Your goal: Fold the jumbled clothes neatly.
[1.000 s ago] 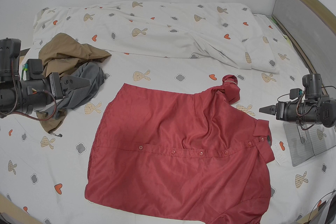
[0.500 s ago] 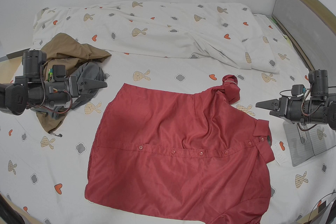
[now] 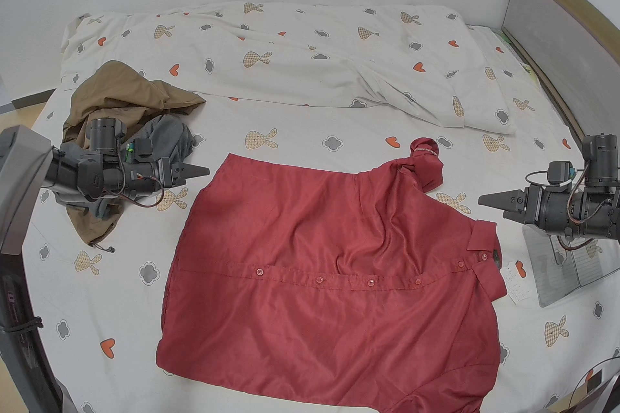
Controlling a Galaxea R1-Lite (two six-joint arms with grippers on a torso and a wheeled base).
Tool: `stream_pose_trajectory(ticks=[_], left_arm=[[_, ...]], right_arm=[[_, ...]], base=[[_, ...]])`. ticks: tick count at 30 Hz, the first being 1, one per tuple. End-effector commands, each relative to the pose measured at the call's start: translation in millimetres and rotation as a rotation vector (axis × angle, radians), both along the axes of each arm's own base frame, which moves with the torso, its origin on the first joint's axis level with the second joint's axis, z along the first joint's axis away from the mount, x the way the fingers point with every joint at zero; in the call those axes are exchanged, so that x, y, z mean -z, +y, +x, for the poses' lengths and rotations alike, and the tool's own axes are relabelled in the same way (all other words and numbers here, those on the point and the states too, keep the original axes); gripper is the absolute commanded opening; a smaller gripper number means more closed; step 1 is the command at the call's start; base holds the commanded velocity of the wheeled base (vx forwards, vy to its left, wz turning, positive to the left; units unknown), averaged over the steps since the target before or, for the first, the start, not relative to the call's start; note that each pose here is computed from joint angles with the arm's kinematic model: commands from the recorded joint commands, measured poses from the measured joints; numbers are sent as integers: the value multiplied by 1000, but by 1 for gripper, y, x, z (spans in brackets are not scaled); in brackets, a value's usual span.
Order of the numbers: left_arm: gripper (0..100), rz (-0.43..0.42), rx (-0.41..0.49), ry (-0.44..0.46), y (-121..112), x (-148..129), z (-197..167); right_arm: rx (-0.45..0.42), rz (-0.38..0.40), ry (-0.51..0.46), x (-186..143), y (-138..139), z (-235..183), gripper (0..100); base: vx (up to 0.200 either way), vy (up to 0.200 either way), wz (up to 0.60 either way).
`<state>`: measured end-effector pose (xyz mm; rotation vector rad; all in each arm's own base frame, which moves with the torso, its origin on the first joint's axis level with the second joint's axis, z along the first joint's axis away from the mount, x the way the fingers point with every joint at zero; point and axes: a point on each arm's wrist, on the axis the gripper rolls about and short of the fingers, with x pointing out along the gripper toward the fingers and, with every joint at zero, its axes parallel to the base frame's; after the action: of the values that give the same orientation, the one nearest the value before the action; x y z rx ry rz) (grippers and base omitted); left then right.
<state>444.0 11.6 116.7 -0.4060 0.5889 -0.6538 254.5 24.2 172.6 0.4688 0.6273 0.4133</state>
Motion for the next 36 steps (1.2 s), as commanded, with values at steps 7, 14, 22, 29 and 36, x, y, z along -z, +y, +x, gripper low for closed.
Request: stream_pose_trajectory(ticks=[7,14,22,29,36], left_arm=[[100,4,27,68,-8,62,36],[100,25,44,54,-10,69,39],[100,26,27,30,-2,58,38],[100,27,2,10,10,49,37],[100,26,13,27,5,61,42]], right_arm=[[-3,4,-25,-6,0,-15,100],[-2,5,-23,-6,0,-16,100],[-2,5,-21,-6,0,-15,100],[-4,6,-21,-6,1,-15,100],[-4,6,-24,-6,1,-15,100]], base=[[0,0,0],[0,0,0],[0,0,0],[0,0,0],[0,0,0]])
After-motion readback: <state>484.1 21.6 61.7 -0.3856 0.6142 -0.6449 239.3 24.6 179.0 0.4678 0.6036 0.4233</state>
